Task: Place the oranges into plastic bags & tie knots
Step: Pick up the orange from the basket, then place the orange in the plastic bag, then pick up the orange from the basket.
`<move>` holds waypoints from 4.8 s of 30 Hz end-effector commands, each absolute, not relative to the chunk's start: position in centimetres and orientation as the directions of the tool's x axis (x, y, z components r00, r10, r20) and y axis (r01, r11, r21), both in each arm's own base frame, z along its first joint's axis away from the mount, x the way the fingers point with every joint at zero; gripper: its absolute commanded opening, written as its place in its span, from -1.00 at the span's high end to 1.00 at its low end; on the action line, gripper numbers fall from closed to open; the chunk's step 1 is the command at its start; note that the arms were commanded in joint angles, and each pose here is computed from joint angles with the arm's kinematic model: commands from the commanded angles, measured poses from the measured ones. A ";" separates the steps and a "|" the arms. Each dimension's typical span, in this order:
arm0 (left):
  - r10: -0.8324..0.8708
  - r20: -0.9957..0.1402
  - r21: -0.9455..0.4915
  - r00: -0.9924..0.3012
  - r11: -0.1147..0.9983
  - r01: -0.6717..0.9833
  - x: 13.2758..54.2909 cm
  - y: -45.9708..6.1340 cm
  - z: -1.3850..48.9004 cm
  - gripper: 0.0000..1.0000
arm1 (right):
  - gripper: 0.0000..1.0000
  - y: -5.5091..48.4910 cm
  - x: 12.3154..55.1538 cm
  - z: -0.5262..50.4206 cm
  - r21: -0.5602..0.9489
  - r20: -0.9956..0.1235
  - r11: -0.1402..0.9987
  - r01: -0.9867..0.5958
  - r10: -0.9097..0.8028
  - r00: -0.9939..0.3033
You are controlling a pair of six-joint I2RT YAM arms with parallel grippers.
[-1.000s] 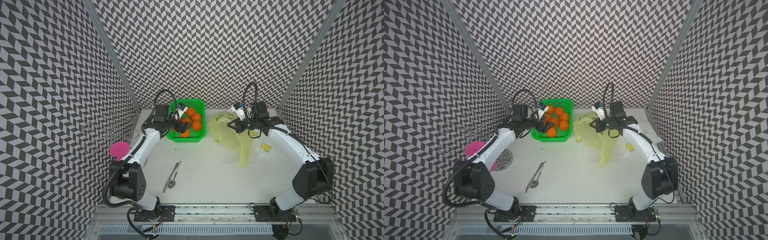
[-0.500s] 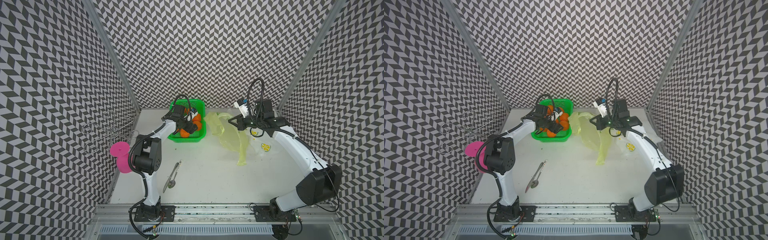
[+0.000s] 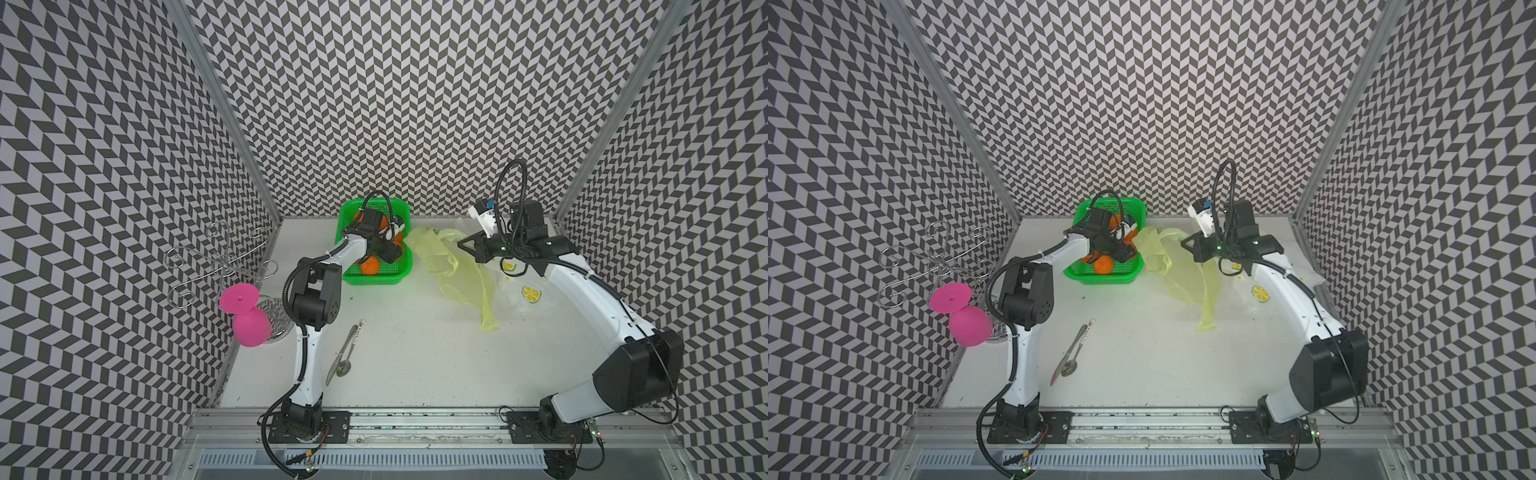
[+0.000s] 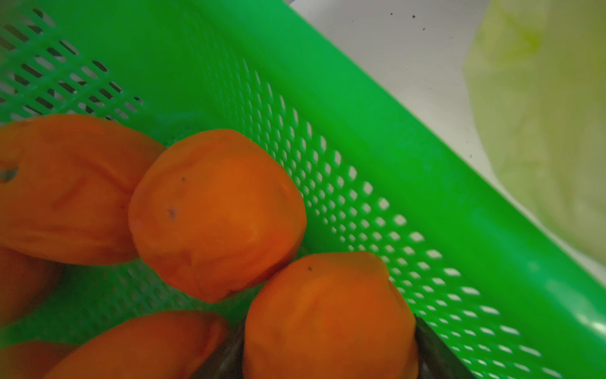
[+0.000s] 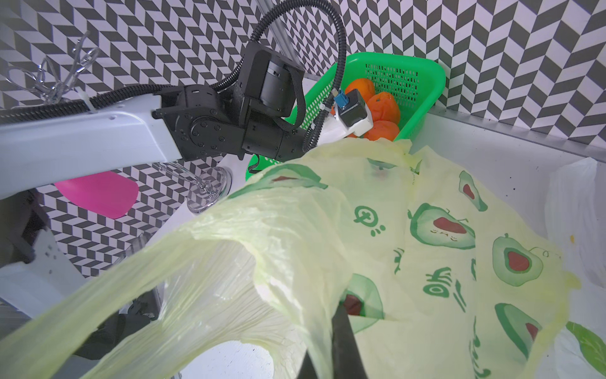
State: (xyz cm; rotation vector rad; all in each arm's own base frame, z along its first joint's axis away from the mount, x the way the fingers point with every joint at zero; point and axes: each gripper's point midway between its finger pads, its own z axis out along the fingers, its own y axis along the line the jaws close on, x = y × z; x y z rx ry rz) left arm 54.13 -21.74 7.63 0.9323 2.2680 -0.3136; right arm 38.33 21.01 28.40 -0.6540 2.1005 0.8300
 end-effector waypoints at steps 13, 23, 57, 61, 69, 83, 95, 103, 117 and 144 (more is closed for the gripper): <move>0.440 -0.847 -0.082 -0.299 0.447 0.891 38.5 -22.3 20.0 0.10 | 1.00 21.6 37.9 31.1 0.441 -0.810 0.625 -0.644 -0.032 -0.586; 0.414 -0.904 0.131 0.107 0.030 0.991 22.3 -28.8 23.4 0.10 | 1.00 23.9 37.2 32.4 0.581 -0.743 0.526 -0.621 0.031 -0.668; 0.600 -0.746 0.558 0.288 0.329 0.762 33.8 -32.3 21.5 -0.18 | 1.00 25.3 33.1 31.3 0.708 -0.667 0.277 -0.650 -0.039 -0.744; 0.586 -0.763 0.507 0.273 0.282 0.814 32.9 -33.0 20.7 -0.27 | 1.00 24.2 33.9 30.0 0.687 -0.673 0.348 -0.637 -0.025 -0.739; 0.542 -0.806 0.431 0.237 0.265 0.863 31.9 -33.9 21.8 -0.49 | 1.00 22.5 35.4 28.9 0.615 -0.715 0.466 -0.636 -0.009 -0.699; 0.530 -0.826 0.335 0.191 0.191 0.923 29.7 -34.2 22.5 -0.56 | 1.00 20.8 37.3 28.9 0.494 -0.775 0.611 -0.619 -0.014 -0.632; 0.462 -0.871 0.276 0.165 0.185 0.943 27.9 -33.9 26.5 -0.52 | 1.00 19.0 39.6 28.1 0.379 -0.801 0.732 -0.566 -0.047 -0.597; 0.501 -0.852 0.317 0.155 0.256 0.913 28.5 -30.8 27.9 -0.40 | 1.00 18.8 39.5 28.0 0.357 -0.808 0.738 -0.572 -0.064 -0.586; 0.529 -0.847 0.184 0.054 0.196 0.963 26.5 -22.6 24.9 -0.45 | 1.00 17.5 39.5 30.0 0.289 -0.843 0.779 -0.557 -0.068 -0.533; 0.491 -0.494 -0.059 -0.717 0.804 0.591 46.0 -14.0 8.2 -0.63 | 1.00 18.4 38.2 30.6 0.335 -0.846 0.727 -0.599 -0.048 -0.531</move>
